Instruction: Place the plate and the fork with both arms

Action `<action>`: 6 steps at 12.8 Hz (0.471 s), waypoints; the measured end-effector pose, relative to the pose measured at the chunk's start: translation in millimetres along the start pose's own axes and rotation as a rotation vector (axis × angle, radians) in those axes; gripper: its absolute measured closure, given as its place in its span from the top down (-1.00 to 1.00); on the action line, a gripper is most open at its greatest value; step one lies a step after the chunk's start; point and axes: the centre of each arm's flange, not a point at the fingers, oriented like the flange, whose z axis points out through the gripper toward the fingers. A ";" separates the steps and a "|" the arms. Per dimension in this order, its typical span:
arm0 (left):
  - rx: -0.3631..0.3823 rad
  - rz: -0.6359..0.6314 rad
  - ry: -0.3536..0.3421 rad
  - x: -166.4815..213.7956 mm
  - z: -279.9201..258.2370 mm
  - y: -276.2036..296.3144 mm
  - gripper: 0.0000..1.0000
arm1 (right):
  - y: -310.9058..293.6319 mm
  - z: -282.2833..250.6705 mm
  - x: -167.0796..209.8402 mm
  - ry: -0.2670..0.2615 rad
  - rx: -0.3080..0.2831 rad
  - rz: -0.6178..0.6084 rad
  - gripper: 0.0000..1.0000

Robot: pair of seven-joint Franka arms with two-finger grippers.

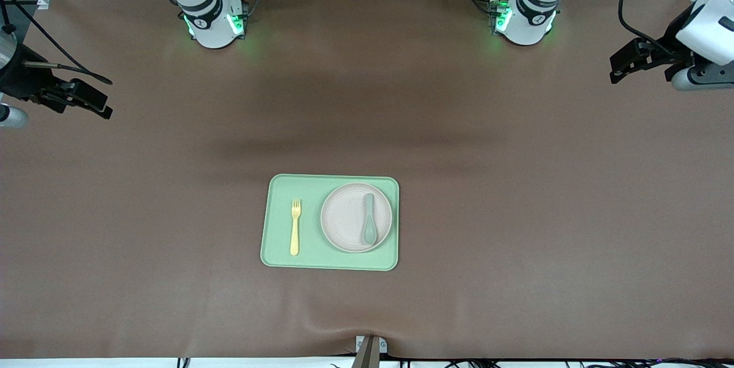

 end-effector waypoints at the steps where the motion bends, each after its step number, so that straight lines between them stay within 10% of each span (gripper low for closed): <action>1: 0.000 0.001 0.000 -1.2 -1.1 0.2 1.00 | 4.2 -5.6 0.5 0.007 -0.001 0.004 1.00; 6: -0.001 -0.005 0.006 -1.4 -4.1 -2.7 1.00 | 11.7 -12.6 1.2 0.014 -0.001 -0.002 1.00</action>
